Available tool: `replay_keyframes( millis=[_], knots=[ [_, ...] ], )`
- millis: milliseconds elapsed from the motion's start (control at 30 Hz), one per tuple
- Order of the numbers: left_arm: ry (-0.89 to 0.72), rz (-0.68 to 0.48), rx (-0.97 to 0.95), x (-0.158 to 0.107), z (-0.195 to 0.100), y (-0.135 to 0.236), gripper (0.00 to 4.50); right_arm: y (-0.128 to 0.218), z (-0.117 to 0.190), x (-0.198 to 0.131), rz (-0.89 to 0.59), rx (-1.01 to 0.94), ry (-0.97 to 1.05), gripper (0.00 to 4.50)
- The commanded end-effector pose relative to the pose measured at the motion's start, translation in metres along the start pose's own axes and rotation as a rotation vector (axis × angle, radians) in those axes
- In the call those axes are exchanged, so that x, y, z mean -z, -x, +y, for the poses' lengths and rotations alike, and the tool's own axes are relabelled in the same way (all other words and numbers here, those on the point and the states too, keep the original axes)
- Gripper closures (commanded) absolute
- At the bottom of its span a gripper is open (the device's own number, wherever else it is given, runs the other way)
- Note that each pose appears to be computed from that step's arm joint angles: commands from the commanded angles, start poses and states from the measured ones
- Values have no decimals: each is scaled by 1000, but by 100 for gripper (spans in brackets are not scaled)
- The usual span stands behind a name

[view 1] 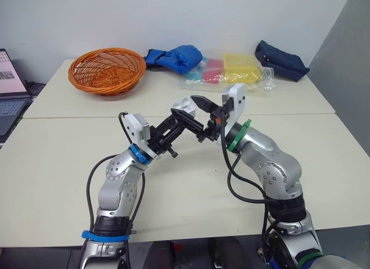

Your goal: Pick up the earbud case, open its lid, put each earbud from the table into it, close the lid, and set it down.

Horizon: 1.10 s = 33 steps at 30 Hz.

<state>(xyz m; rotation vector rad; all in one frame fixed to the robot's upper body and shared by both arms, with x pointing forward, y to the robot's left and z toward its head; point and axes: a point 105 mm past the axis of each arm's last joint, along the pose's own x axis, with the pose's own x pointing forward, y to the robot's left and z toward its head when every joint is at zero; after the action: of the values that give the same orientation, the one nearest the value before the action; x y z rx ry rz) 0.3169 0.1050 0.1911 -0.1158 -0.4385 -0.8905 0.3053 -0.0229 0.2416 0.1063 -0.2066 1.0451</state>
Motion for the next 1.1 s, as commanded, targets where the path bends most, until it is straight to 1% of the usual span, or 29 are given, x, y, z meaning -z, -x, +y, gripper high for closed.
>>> replay_keyframes(
  millis=[33, 133, 233, 267, 300, 333, 367, 433, 467, 567, 633, 700, 800, 867, 1000, 1100],
  knots=[
    [-51, -52, 22, -18, 1, 0, 374, 31, 0, -47, -20, -86, 154, 19],
    [-51, -52, 24, -19, 1, 0, 374, 51, -14, -55, 62, -73, 202, 19],
    [-52, -49, 29, -18, 1, 0, 374, 71, -39, -48, 178, -10, 212, 19],
    [-51, -49, 31, -18, 0, 0, 374, 85, -60, -34, 290, 55, 189, 19],
    [-50, -50, 32, -18, -1, 0, 374, 96, -73, -25, 367, 99, 170, 19],
    [-48, -51, 34, -18, -2, -1, 374, 116, -94, -6, 521, 163, 172, 19],
    [-46, -52, 35, -18, -3, -1, 374, 131, -107, 6, 624, 200, 175, 19],
    [-43, -55, 35, -18, -6, -2, 374, 155, -129, 28, 782, 276, 112, 19],
    [-43, -56, 36, -19, -7, -2, 374, 160, -135, 35, 818, 290, 87, 19],
    [-42, -56, 36, -18, -8, -3, 374, 167, -144, 47, 876, 293, 76, 19],
    [-45, -56, 32, -20, -8, -3, 374, 168, -159, 60, 892, 395, -23, 19],
    [-48, -55, 29, -21, -9, -3, 374, 164, -172, 70, 881, 471, -54, 19],
    [-52, -49, 24, -22, -10, -1, 374, 154, -179, 80, 867, 510, -86, 19],
    [-54, -49, 20, -23, -10, 0, 374, 150, -181, 84, 867, 514, -84, 19],
    [-59, -45, 12, -24, -9, 0, 374, 154, -191, 102, 890, 613, -67, 19],
    [-60, -43, 13, -25, -9, 0, 374, 156, -194, 108, 894, 631, -47, 19]
  ],
)
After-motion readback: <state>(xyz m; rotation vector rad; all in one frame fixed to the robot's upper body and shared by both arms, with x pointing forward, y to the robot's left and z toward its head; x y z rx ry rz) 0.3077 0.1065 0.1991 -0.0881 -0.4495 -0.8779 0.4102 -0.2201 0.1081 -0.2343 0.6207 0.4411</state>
